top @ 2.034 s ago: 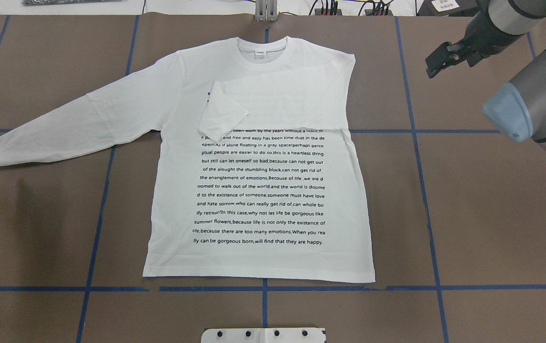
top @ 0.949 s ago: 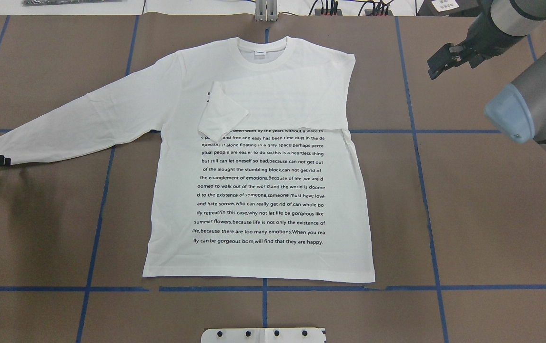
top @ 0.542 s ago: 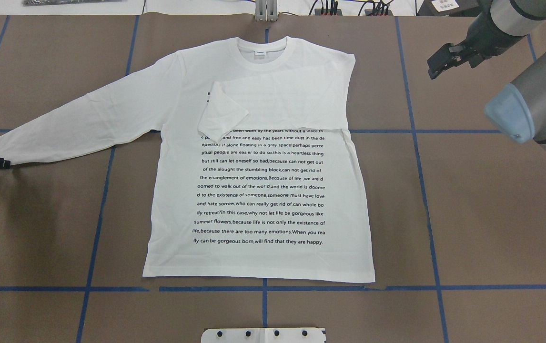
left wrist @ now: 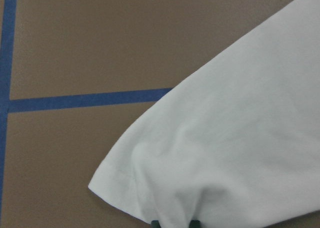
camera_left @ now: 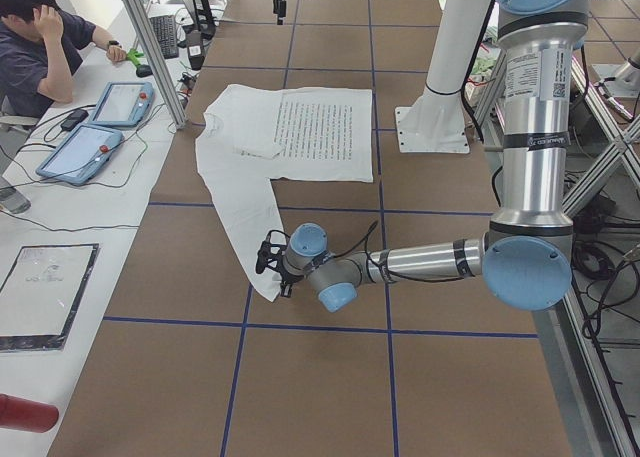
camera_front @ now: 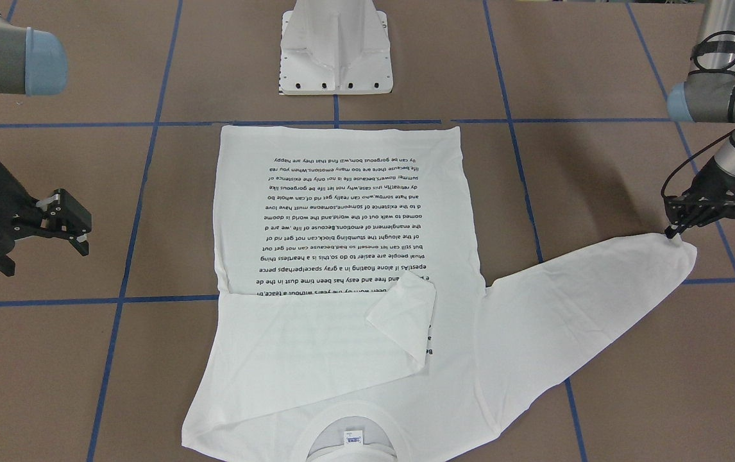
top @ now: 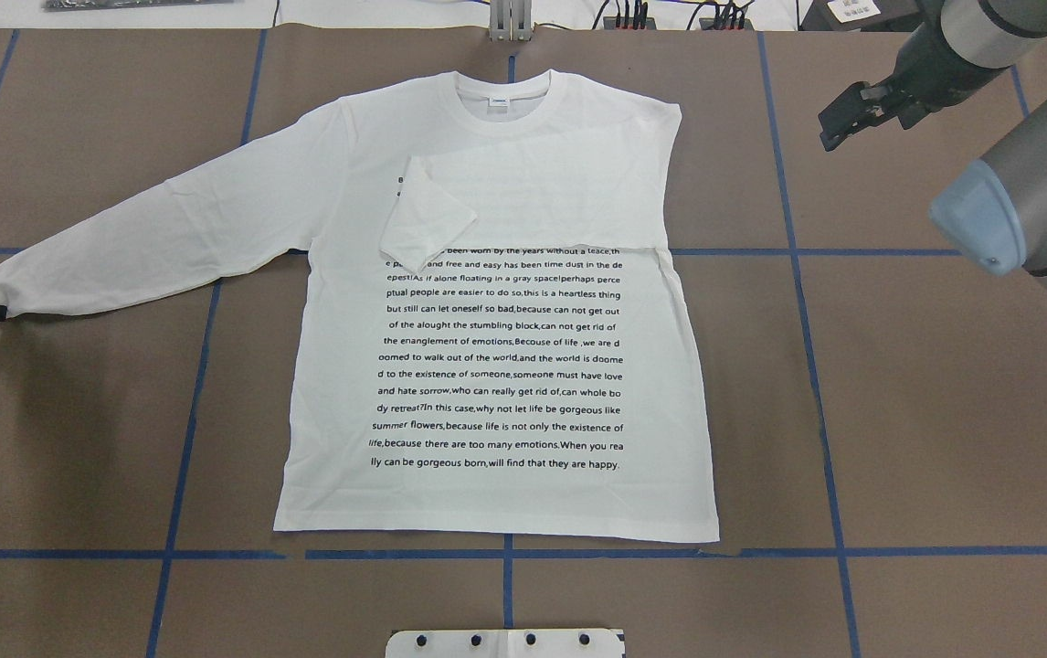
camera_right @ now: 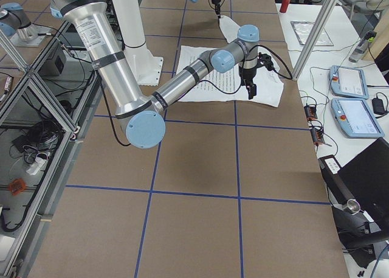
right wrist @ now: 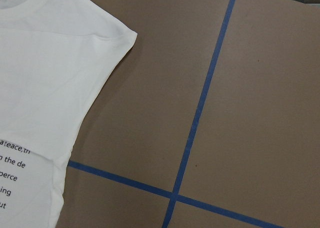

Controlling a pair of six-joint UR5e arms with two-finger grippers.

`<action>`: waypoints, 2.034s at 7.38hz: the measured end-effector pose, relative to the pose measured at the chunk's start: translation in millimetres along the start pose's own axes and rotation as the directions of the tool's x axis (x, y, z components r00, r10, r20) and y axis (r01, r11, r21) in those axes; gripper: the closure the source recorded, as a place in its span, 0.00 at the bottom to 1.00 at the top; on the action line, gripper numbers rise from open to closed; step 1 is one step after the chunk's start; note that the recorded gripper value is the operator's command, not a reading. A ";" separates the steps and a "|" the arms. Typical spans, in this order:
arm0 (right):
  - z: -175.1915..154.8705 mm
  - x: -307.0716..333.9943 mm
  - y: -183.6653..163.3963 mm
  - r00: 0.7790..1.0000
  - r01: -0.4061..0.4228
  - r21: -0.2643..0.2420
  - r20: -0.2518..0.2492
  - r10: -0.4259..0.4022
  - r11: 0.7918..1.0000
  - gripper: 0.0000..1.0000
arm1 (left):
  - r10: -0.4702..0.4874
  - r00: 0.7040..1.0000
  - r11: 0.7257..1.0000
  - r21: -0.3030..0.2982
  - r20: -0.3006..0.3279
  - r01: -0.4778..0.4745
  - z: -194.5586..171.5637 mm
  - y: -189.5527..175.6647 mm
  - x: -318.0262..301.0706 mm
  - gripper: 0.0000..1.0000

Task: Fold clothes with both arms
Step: 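Carry the sleeve with the left gripper across the shirt body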

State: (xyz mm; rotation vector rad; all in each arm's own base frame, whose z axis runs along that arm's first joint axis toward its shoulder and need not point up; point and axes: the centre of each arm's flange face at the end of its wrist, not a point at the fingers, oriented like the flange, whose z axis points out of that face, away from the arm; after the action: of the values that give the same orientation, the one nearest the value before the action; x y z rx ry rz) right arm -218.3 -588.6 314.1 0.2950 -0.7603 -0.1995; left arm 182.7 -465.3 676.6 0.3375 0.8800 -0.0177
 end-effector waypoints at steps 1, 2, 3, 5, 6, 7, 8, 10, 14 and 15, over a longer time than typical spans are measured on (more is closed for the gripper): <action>-0.5 -0.3 0.0 1.000 0.000 0.001 0.000 0.000 1.000 0.00 | 0.011 1.000 1.000 0.009 -0.027 -0.011 -7.8 -5.7 11.6 1.00; -1.6 -0.8 0.4 1.000 0.001 0.003 0.001 -0.001 1.000 0.00 | 0.024 0.998 1.000 0.022 -0.065 -0.023 -20.4 -13.8 28.6 1.00; -3.1 -1.4 1.3 1.000 0.002 0.005 0.001 -0.002 1.000 0.00 | 0.023 0.995 0.999 0.039 -0.101 -0.020 -34.6 -22.5 48.2 1.00; -4.8 -2.0 2.5 1.000 0.000 0.008 0.003 0.000 1.000 0.00 | -0.087 0.976 0.996 0.018 -0.198 0.092 -54.5 -54.7 104.0 1.00; -5.5 -2.0 3.6 1.000 0.000 0.009 0.003 0.000 1.000 0.00 | -0.155 0.960 0.988 -0.011 -0.235 0.157 -65.3 -83.9 146.3 1.00; -5.7 -1.4 5.2 1.000 0.000 0.009 0.003 0.000 1.000 0.00 | -0.222 0.941 0.975 -0.046 -0.257 0.217 -78.0 -120.2 198.2 1.00; -6.0 -1.1 6.2 1.000 0.000 0.009 0.003 0.000 1.000 0.00 | -0.288 0.917 0.958 -0.089 -0.276 0.274 -93.4 -157.2 258.0 1.00; -6.4 -1.2 6.4 1.000 0.001 0.010 0.003 -0.001 1.000 0.00 | -0.401 0.866 0.915 -0.173 -0.299 0.364 -114.7 -201.4 374.6 1.00; -6.7 -1.5 6.3 1.000 -0.002 0.010 0.004 0.002 1.000 0.00 | -0.504 0.810 0.861 -0.241 -0.299 0.447 -93.1 -239.7 547.4 1.00; -6.7 -1.5 6.3 1.000 -0.003 0.010 0.004 0.003 1.000 0.00 | -0.494 0.816 0.867 -0.245 -0.301 0.434 -80.6 -232.5 580.6 1.00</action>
State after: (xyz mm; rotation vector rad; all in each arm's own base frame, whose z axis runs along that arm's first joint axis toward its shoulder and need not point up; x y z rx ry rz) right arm -214.2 -580.9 310.6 0.3033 -0.7656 -0.1938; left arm 458.3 -590.3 123.4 -0.0462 1.3032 -0.3488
